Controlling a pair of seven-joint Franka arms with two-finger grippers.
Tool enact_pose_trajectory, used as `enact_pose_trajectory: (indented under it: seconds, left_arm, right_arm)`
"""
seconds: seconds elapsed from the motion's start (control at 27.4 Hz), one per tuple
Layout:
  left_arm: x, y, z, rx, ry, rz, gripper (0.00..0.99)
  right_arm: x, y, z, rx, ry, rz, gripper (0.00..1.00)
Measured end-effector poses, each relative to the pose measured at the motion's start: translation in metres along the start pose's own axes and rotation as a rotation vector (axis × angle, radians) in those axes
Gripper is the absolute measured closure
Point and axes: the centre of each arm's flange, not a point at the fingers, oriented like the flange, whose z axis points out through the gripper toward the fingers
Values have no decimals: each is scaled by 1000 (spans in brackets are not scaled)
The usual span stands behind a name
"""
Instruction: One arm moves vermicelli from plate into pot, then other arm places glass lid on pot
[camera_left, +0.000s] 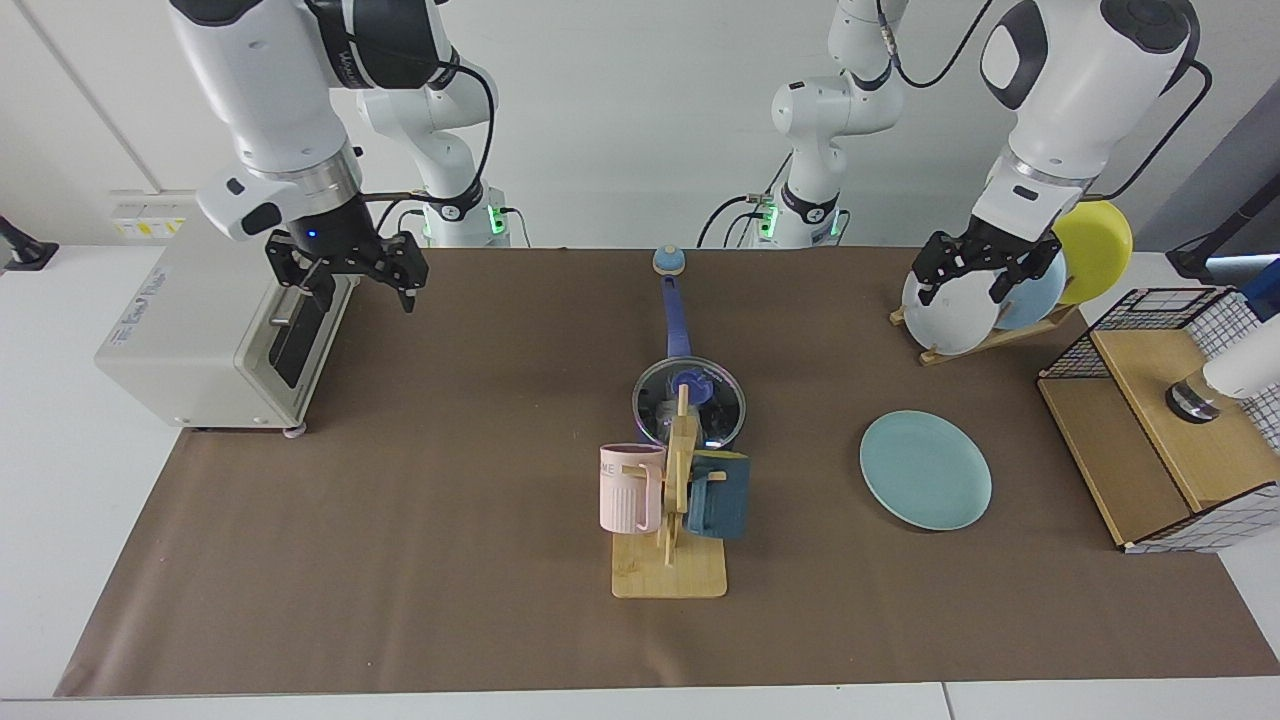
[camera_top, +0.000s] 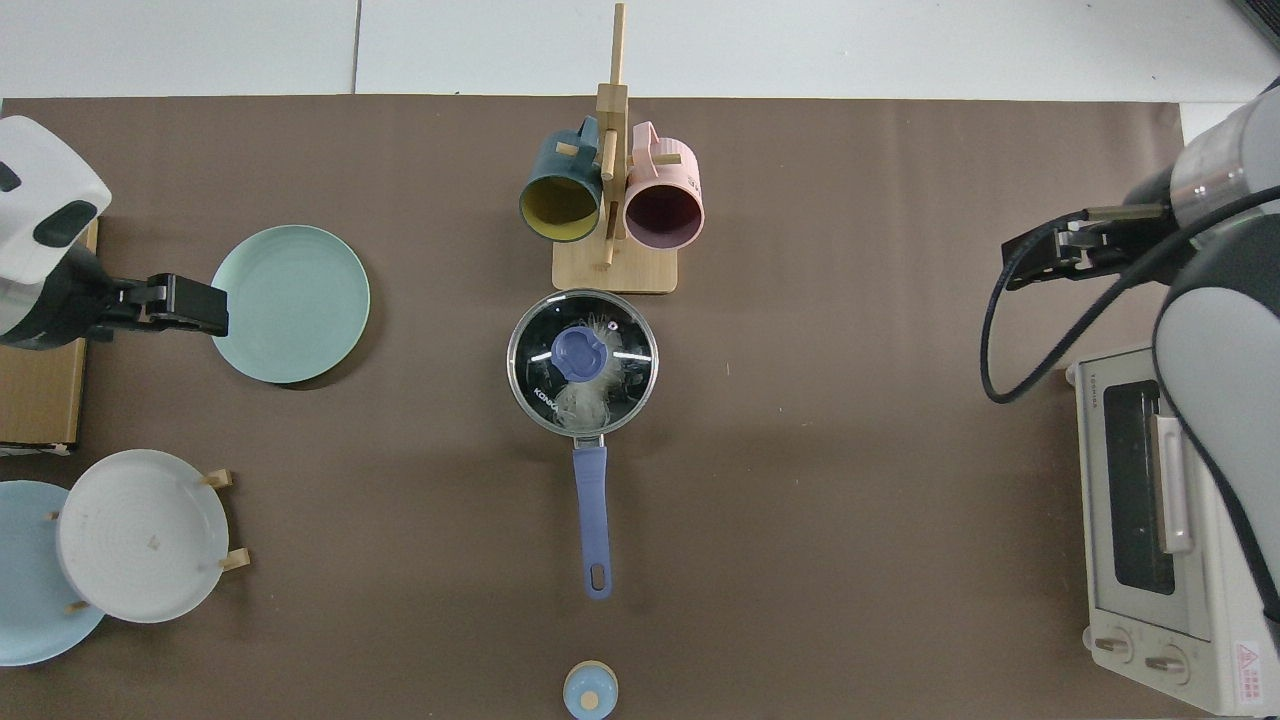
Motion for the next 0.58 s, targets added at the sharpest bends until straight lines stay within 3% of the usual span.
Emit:
enact_pose_trajectory:
  seconds: [0.33,0.58]
  left_arm:
    - [0,0,0,0,0,0,0]
    - [0,0,0,0,0,0,0]
  right_arm:
    - [-9,46,-19,4,27,23,0]
    - [-38,66,-27,16,19,51,0]
